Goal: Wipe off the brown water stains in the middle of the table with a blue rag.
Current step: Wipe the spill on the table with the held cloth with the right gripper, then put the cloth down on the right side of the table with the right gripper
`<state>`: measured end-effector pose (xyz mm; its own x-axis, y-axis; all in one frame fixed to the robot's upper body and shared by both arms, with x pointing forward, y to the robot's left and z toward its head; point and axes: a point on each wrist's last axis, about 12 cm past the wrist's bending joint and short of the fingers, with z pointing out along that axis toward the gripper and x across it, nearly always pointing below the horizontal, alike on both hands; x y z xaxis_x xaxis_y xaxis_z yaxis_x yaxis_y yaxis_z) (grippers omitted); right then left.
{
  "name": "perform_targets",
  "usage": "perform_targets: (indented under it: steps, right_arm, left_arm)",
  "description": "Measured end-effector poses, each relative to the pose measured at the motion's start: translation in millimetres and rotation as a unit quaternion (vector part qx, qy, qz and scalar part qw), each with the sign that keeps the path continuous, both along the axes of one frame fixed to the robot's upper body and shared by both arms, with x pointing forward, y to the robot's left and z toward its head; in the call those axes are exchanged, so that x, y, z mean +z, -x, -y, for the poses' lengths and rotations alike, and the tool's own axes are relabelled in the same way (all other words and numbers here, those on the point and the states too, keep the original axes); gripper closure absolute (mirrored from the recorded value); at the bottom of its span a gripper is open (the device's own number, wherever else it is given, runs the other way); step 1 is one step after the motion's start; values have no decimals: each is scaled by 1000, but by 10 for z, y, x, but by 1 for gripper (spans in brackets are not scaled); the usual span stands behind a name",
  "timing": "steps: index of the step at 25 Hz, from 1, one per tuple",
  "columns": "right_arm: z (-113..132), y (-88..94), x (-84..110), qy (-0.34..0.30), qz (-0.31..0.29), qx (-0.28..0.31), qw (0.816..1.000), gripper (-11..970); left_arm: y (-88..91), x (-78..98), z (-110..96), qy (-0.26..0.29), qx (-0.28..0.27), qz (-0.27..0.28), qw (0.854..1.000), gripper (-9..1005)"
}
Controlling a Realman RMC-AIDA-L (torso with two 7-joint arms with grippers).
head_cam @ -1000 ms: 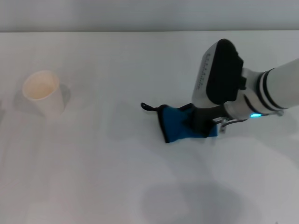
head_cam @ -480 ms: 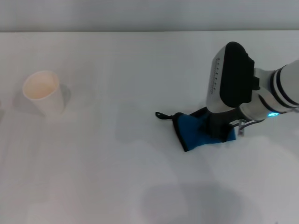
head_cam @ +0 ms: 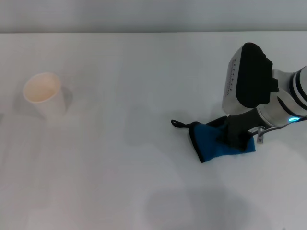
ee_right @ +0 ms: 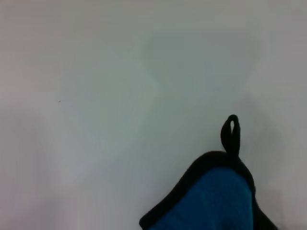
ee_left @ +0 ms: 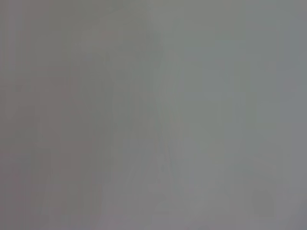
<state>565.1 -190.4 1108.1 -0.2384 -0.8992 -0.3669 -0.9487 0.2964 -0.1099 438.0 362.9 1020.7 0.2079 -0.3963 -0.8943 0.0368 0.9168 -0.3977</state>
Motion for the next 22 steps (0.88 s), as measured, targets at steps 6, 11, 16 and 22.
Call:
perform_targets:
  steps: [6, 11, 16, 22]
  right_arm:
    - [19, 26, -28, 4, -14, -4, 1000, 842]
    - [34, 40, -32, 3, -19, -11, 1000, 840]
    - [34, 42, -33, 2, -18, -12, 1000, 837]
    - [-15, 32, -24, -1, -13, -7, 1000, 583]
  left_arm:
    - [-2, 11, 3, -1, -1, 4, 1000, 135]
    - [-1, 11, 6, 0, -2, 5, 1000, 134]
    - [0, 7, 16, 1, -2, 5, 1000, 135]
    - [-8, 11, 20, 1, -3, 6, 1000, 134]
